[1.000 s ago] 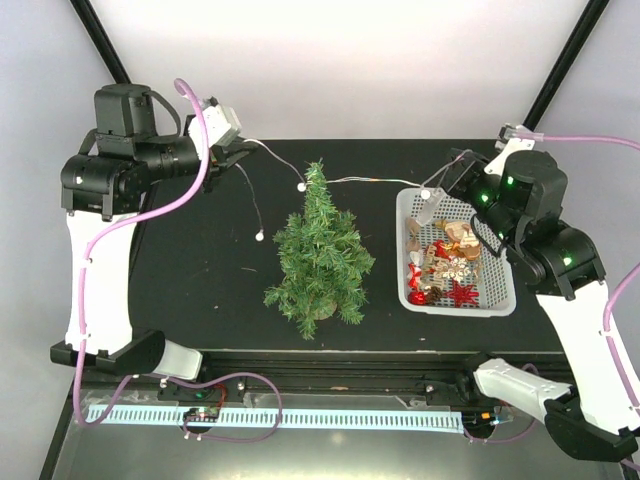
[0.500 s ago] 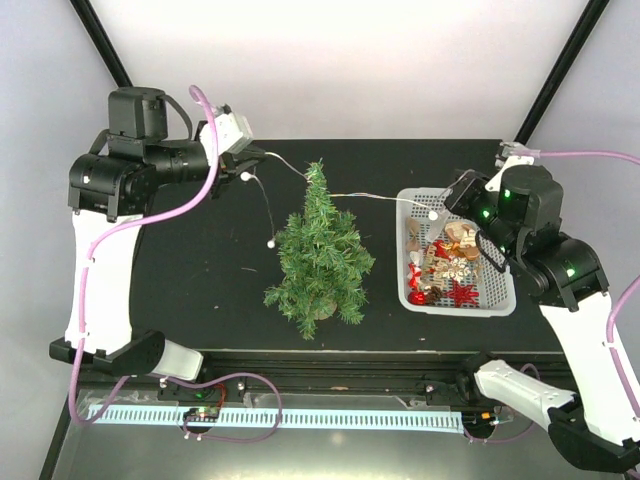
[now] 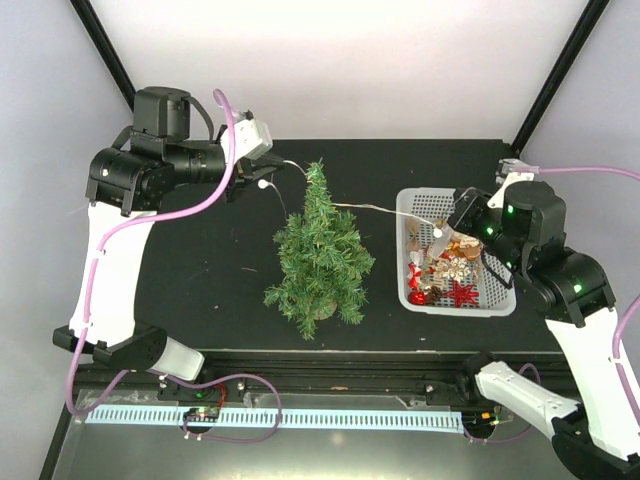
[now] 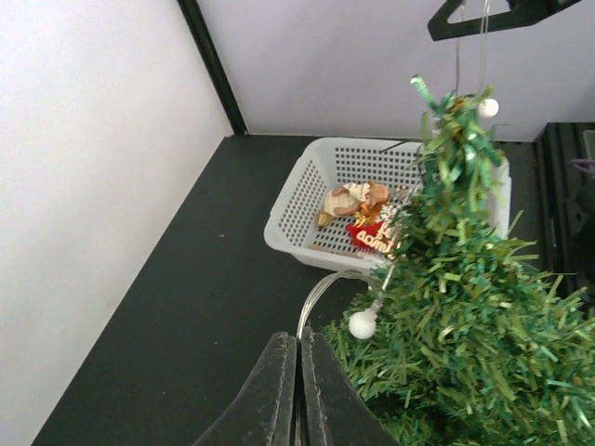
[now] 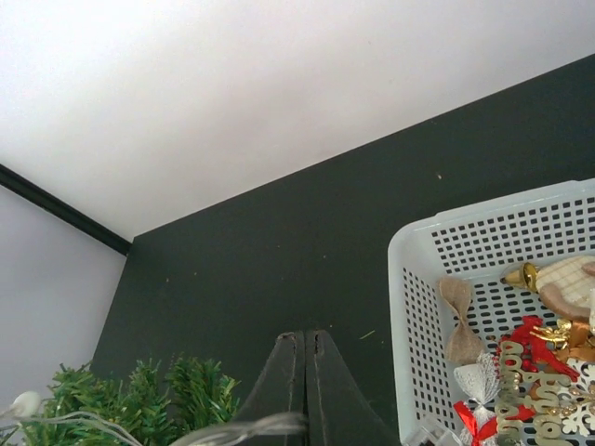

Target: Decorate the small christmas tree

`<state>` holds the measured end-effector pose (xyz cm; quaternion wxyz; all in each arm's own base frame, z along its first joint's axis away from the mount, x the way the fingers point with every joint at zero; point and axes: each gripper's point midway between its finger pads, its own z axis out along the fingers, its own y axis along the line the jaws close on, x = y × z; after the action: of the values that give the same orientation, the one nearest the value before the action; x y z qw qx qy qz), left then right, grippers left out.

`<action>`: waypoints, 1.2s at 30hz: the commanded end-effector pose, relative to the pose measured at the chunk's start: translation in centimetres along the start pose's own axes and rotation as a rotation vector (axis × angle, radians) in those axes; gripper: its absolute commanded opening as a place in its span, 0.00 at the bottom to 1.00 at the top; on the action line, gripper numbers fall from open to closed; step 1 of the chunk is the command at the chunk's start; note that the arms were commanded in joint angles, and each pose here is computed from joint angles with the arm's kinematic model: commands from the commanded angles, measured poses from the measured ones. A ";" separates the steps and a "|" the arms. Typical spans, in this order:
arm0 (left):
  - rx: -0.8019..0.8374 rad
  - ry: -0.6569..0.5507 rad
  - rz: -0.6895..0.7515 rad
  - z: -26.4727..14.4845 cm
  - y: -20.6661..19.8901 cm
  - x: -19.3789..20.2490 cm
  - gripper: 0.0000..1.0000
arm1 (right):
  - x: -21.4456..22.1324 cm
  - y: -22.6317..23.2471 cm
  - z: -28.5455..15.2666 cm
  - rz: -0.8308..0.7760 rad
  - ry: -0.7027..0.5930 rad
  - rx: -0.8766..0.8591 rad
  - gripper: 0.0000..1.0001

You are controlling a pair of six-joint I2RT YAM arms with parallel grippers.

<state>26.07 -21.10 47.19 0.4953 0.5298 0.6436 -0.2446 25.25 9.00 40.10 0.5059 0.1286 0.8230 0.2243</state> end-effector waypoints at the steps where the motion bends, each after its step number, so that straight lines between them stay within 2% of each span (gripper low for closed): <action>1: 0.094 -0.041 -0.016 -0.3 -2.1 -0.8 0.03 | -0.2 0.4 -0.9 -0.026 0.006 -0.021 0.01; 10: 0.164 -0.051 0.017 -2.1 -5.1 -1.0 0.02 | 1.0 0.0 -0.5 -0.040 0.044 -0.022 0.01; 17: 0.121 -0.025 0.089 -3.6 -6.0 -0.7 0.01 | 2.0 0.8 0.8 -0.051 0.092 -0.061 0.01; 28: 0.095 -0.002 0.100 -3.2 -5.2 -0.2 0.02 | 5.2 2.5 1.9 -0.126 0.197 -0.132 0.01; 36: 0.085 0.006 0.089 -2.4 -4.2 0.0 0.02 | 9.8 2.8 1.7 -0.110 0.289 -0.183 0.01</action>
<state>20.87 -20.30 46.88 0.4734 0.5759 0.6161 -0.2543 23.24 14.91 33.81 0.4108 0.0108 0.8732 0.2622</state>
